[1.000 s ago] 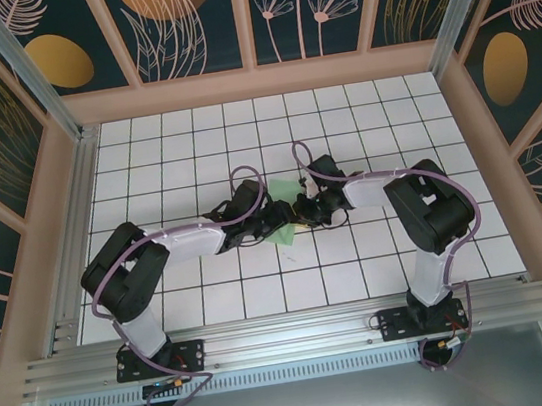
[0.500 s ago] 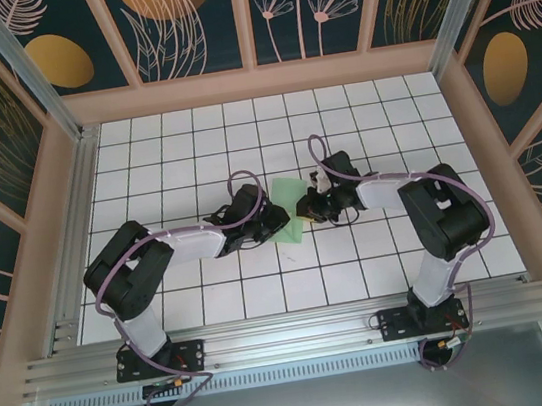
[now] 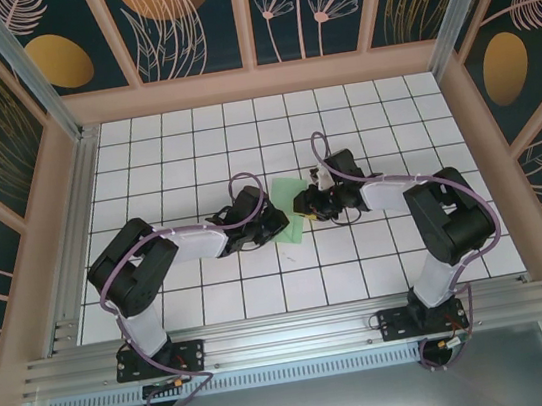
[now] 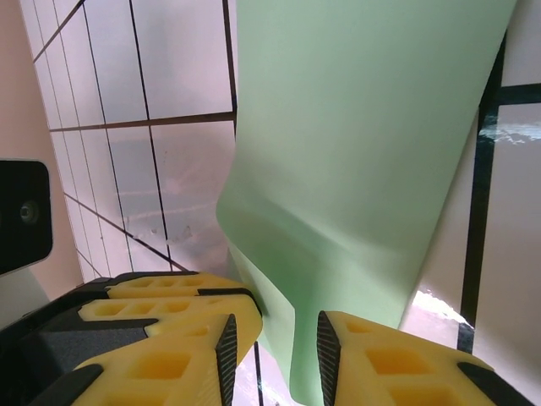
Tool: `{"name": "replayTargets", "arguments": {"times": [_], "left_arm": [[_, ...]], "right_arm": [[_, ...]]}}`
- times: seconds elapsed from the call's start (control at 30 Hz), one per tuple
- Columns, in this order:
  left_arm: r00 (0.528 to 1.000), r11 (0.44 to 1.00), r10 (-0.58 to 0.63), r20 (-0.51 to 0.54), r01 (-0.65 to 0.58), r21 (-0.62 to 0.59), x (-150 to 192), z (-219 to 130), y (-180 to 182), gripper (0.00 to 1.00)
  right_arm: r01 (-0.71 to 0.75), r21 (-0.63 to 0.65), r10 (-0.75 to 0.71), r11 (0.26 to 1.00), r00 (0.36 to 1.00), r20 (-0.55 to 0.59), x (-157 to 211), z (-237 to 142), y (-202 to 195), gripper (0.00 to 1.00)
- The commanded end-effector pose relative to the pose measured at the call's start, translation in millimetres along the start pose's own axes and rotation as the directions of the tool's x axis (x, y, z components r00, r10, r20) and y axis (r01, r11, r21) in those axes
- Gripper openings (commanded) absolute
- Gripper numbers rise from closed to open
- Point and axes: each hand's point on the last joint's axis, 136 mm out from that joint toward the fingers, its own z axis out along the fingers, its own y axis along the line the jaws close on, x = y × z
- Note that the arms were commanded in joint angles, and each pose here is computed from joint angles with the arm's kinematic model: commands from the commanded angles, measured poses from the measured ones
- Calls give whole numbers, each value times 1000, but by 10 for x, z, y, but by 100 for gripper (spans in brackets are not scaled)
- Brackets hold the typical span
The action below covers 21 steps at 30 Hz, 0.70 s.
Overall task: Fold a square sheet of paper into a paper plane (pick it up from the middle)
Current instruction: Fold the triangle a second time at the center of the table.
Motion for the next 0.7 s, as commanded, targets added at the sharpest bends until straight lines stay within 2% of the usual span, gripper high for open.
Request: {"name": "replayTargets", "arguments": {"times": [0.0, 0.23, 0.57, 0.67], "left_arm": [[1000, 1000, 12, -5, -11, 11, 23, 12, -19, 14], [1000, 1000, 14, 0, -14, 16, 10, -17, -51, 10], [1000, 1000, 17, 3, -17, 11, 5, -37, -53, 8], [1000, 1000, 17, 6, -17, 11, -3, -41, -52, 8]], "right_arm": [[41, -7, -41, 999, 999, -16, 9, 5, 65, 34], [47, 3, -47, 999, 998, -41, 23, 99, 45, 31], [55, -5, -55, 998, 996, -77, 83, 192, 35, 31], [59, -11, -60, 998, 995, -80, 89, 194, 48, 24]]}}
